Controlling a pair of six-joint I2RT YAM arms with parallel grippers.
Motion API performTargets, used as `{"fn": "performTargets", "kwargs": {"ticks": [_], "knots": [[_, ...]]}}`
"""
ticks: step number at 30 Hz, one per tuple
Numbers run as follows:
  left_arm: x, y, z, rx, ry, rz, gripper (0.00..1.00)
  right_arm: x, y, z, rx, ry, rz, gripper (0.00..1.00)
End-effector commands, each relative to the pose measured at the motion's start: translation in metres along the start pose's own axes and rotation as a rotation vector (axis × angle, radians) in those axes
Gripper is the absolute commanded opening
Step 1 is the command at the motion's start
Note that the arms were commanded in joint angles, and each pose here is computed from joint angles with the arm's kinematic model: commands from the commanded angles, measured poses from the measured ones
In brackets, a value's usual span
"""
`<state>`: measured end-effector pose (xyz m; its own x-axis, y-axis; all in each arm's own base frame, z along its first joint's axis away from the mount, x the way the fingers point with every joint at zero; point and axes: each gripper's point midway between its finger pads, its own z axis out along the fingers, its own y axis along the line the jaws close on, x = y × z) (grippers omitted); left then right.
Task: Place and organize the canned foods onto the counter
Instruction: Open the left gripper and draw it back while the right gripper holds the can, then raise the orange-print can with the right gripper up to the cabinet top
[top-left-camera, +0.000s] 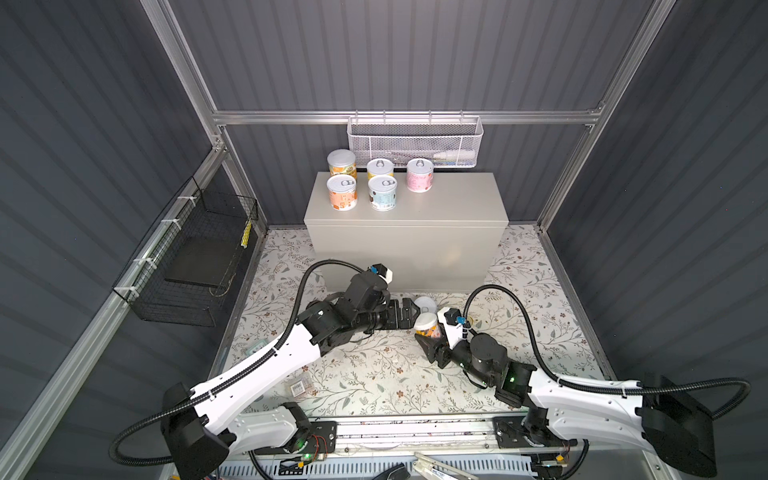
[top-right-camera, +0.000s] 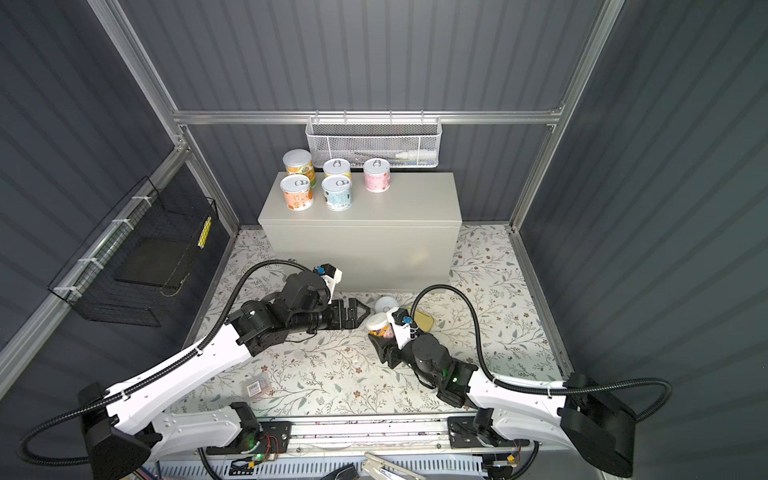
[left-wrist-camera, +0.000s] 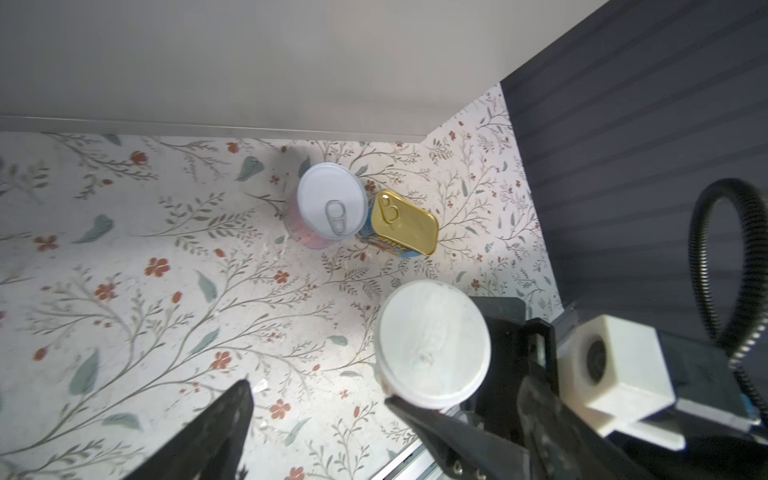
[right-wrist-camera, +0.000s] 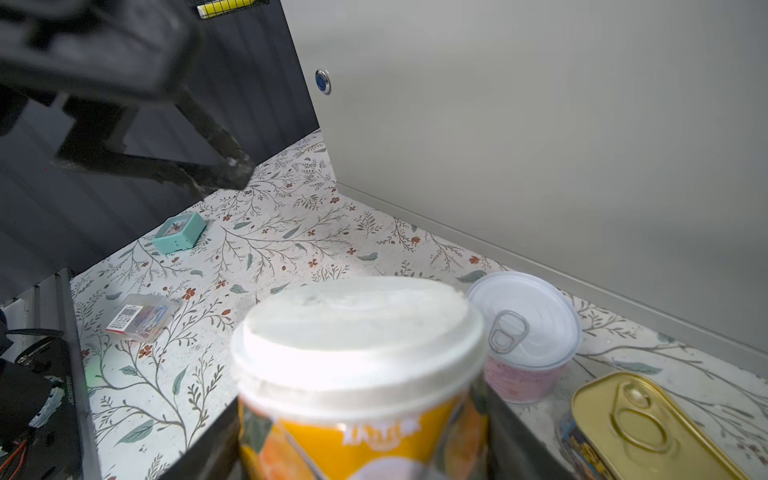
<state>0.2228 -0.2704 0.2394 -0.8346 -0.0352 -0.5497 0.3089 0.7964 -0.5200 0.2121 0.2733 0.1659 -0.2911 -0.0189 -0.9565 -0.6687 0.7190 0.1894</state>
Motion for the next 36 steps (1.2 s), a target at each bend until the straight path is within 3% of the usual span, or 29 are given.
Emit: {"fn": "performTargets", "kwargs": {"ticks": [1, 6, 14, 25, 33, 36], "knots": [[0.005, 0.029, -0.013, -0.11, -0.017, 0.048, 1.0, -0.024, 0.005, -0.005, -0.019, -0.074, 0.024, 0.68], [0.018, 0.058, -0.018, -0.192, -0.042, 0.053, 1.0, -0.034, 0.005, -0.009, -0.01, -0.084, 0.01, 0.68], [0.032, 0.097, -0.013, -0.32, -0.071, 0.153, 1.0, -0.055, 0.006, -0.015, -0.002, -0.108, 0.009, 0.69], [0.03, 0.113, -0.003, -0.241, -0.324, 0.291, 1.0, -0.099, 0.006, -0.032, 0.029, -0.118, 0.09, 0.68], [0.037, 0.098, 0.001, -0.082, -0.478, 0.481, 1.0, -0.138, 0.011, -0.046, 0.035, -0.141, 0.082, 0.69], [0.038, 0.094, 0.002, -0.052, -0.498, 0.503, 1.0, -0.159, 0.012, -0.049, 0.046, -0.152, 0.078, 0.69]]}}
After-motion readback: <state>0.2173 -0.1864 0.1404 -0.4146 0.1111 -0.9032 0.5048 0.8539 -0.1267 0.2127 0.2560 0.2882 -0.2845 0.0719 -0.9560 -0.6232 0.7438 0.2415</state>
